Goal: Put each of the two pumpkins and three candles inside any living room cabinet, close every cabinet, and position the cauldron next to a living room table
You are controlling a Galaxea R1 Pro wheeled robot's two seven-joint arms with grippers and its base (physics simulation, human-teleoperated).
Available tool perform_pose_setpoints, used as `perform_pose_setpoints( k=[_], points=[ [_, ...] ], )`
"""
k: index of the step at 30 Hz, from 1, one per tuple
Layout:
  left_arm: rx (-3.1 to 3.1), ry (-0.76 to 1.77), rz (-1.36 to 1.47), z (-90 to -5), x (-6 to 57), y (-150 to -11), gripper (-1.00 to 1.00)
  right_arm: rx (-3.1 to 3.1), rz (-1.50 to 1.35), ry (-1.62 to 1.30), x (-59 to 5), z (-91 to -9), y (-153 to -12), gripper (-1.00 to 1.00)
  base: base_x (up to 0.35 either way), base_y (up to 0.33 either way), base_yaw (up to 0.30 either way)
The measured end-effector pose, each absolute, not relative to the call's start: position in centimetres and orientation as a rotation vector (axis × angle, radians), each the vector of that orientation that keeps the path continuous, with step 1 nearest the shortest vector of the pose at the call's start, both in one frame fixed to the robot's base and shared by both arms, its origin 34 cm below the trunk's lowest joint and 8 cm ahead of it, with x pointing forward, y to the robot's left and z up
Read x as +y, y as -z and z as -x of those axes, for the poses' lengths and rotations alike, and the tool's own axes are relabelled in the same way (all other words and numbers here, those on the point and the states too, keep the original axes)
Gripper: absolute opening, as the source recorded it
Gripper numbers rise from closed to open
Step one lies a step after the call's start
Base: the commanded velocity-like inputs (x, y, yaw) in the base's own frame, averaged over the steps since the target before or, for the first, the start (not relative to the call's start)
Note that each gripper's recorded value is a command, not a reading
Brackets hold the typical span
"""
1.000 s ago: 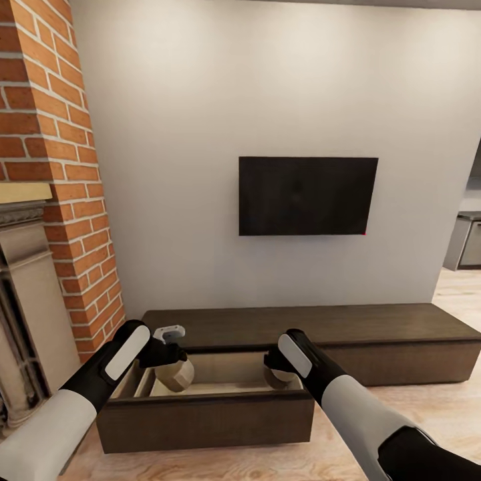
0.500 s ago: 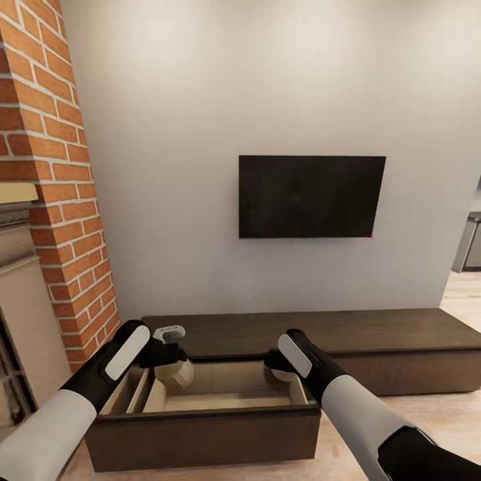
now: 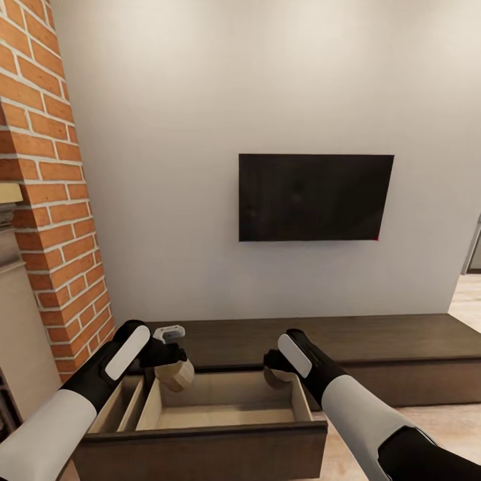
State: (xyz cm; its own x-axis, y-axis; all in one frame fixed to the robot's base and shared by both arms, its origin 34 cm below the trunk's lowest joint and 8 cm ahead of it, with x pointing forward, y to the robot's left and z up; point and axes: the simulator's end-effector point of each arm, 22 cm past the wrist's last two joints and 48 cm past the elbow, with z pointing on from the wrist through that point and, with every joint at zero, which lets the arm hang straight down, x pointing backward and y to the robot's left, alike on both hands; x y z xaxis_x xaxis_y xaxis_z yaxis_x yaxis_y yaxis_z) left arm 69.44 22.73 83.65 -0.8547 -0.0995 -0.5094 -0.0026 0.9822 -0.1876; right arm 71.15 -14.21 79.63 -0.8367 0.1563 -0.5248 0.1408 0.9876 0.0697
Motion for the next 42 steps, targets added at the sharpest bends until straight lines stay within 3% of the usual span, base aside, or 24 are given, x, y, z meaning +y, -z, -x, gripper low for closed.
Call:
perform_pose_setpoints(
  k=[19, 42],
  points=[
    [2.578, 0.246, 0.072, -69.4, 22.7, -84.1, -1.00, 2.550, -0.180, -0.053, -13.1, -71.4, -80.8, -1.00, 0.007, 0.000, 0.049],
    [2.574, 0.243, 0.070, -69.4, 22.7, -84.3, -1.00, 2.548, -0.179, -0.056, -13.0, -71.4, -80.9, -1.00, 0.097, 0.000, 0.049]
  ],
)
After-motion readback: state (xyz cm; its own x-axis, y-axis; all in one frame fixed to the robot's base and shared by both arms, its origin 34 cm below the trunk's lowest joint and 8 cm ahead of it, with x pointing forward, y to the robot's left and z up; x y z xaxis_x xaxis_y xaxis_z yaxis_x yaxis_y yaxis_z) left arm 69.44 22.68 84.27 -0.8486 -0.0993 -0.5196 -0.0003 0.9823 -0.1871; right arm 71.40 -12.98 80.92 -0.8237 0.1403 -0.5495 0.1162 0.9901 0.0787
